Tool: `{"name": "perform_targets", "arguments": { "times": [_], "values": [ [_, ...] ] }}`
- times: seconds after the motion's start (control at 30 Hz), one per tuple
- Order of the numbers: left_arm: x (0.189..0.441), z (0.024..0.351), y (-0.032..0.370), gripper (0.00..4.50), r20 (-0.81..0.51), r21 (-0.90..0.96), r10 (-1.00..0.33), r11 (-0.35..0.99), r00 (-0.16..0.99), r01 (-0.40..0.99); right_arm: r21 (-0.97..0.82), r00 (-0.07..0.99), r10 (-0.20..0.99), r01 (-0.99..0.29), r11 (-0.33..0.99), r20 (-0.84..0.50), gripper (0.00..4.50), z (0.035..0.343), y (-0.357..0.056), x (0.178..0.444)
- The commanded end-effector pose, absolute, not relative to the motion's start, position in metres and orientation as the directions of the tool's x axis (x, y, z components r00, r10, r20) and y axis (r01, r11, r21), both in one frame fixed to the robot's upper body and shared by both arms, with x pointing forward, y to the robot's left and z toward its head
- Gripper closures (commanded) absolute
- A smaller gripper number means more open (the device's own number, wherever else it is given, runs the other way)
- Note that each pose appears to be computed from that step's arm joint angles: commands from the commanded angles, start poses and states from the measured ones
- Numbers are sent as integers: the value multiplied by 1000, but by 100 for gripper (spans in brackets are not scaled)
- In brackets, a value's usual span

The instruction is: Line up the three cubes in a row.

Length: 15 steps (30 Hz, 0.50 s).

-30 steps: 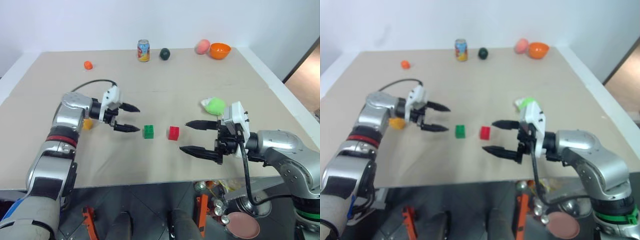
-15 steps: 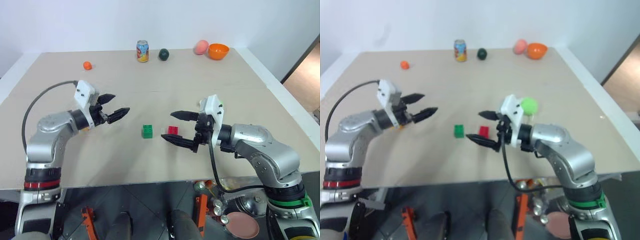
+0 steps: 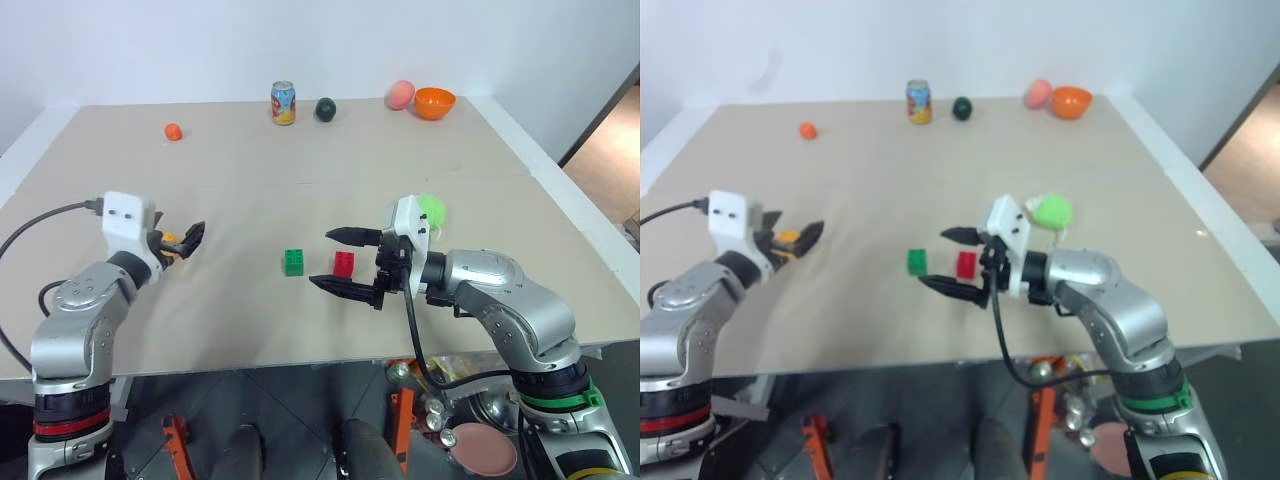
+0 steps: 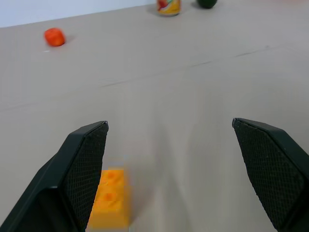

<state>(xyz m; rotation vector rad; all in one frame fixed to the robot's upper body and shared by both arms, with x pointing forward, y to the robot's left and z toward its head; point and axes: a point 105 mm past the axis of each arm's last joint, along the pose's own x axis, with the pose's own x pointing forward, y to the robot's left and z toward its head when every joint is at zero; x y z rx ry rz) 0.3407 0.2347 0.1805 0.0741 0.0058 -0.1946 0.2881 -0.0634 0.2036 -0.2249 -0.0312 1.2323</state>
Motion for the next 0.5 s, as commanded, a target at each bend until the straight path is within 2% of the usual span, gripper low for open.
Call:
{"name": "perform_targets", "arguments": {
  "times": [0.03, 0.5],
  "values": [
    [339, 185, 247, 24, 21, 77, -148, 986, 989, 146, -215, 311, 948, -933, 290, -73, 14, 210, -60, 283],
    [352, 161, 265, 24, -31, -29, -58, 998, 998, 57, -207, 322, 945, -930, 303, -65, 14, 208, -59, 277]
  ]
}}
